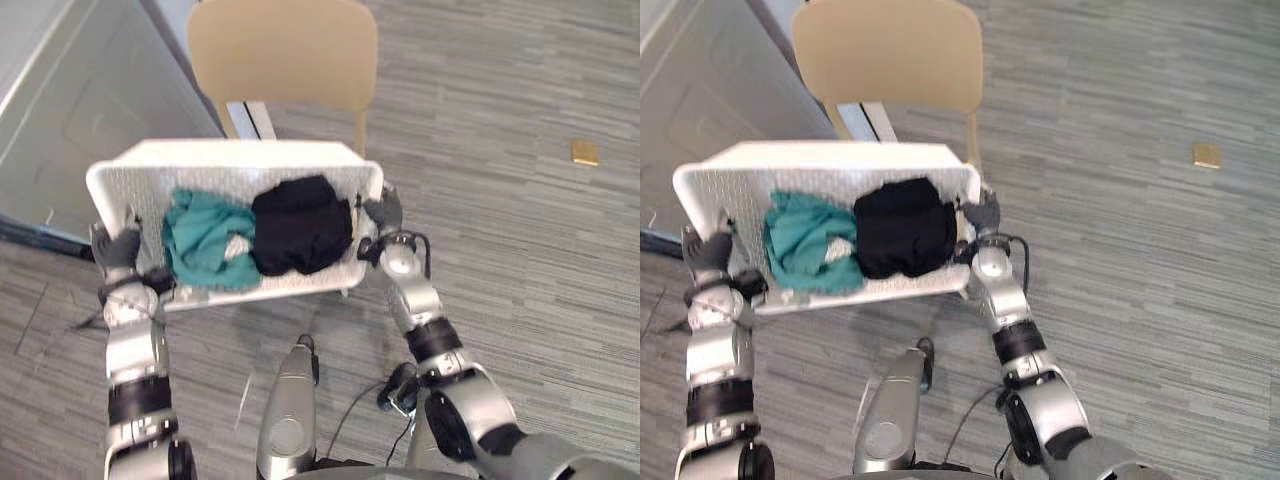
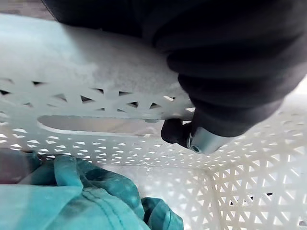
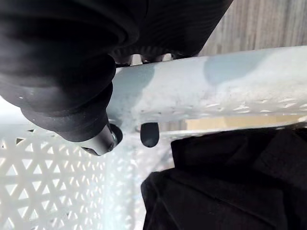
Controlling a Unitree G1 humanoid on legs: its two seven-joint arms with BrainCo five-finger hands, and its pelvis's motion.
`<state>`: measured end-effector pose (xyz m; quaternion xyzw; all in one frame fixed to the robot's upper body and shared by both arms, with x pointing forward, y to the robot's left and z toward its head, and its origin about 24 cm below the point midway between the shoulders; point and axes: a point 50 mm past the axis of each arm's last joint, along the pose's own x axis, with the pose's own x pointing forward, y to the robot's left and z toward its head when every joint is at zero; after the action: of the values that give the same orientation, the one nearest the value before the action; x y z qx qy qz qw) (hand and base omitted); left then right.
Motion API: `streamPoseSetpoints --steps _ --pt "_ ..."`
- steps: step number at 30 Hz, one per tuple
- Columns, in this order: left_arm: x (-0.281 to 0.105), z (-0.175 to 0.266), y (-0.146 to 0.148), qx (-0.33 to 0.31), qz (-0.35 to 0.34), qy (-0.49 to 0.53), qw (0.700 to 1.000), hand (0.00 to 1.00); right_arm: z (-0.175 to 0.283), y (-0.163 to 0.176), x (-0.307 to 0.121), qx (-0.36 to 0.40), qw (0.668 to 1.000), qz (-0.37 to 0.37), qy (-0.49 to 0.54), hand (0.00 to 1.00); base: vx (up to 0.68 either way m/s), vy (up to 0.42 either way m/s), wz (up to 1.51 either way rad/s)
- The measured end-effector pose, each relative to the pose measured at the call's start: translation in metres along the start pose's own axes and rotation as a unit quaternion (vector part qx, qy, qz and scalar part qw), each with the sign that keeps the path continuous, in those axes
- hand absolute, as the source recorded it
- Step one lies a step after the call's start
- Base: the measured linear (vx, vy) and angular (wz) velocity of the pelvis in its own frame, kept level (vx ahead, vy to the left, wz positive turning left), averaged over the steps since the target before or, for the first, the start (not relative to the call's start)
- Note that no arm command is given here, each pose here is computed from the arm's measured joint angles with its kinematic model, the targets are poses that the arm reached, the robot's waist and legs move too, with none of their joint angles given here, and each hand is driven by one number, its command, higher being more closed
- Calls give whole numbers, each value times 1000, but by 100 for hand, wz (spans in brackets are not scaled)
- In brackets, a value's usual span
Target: Pick up the laundry basket with both hands and put the clothes into the washing machine.
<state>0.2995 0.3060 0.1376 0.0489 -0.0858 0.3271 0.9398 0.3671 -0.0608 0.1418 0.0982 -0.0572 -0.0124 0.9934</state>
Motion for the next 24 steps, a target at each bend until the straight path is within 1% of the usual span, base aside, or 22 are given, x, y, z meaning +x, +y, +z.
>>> streamPoseSetpoints --steps 2,4,5,7,8,10,12,16,23,24 --pt "16 22 -9 -12 -7 -26 1000 100 19 3 10 23 999 -8 -24 100 -44 -40 27" --pt "33 49 -27 -18 -23 -49 998 100 38 1 22 42 998 -26 -42 100 -25 -54 37" --pt "37 55 -32 -21 -28 -53 998 100 43 -1 24 48 997 -30 -45 100 -26 -64 41" --pt "46 77 -52 -29 -49 -67 996 100 59 -12 34 53 996 -45 -63 100 -32 -71 47" --pt "48 81 -57 -30 -56 -69 996 100 63 -15 36 55 995 -49 -66 100 -27 -81 52" --pt "54 98 -82 -32 -103 -65 992 100 75 -33 45 56 993 -73 -70 100 -46 -105 47" --pt "58 107 -84 -41 -112 -69 990 100 85 -35 46 62 992 -64 -91 100 -32 -64 33" --pt "66 116 -91 -48 -125 -55 989 100 96 -38 55 52 993 -59 -89 100 -39 -10 15" --pt "72 147 -96 -53 -140 -77 986 100 129 -43 61 47 990 -48 -126 100 -50 4 7" --pt "72 148 -96 -57 -141 -78 985 0 135 -43 62 45 989 -46 -131 100 -2 -28 15"
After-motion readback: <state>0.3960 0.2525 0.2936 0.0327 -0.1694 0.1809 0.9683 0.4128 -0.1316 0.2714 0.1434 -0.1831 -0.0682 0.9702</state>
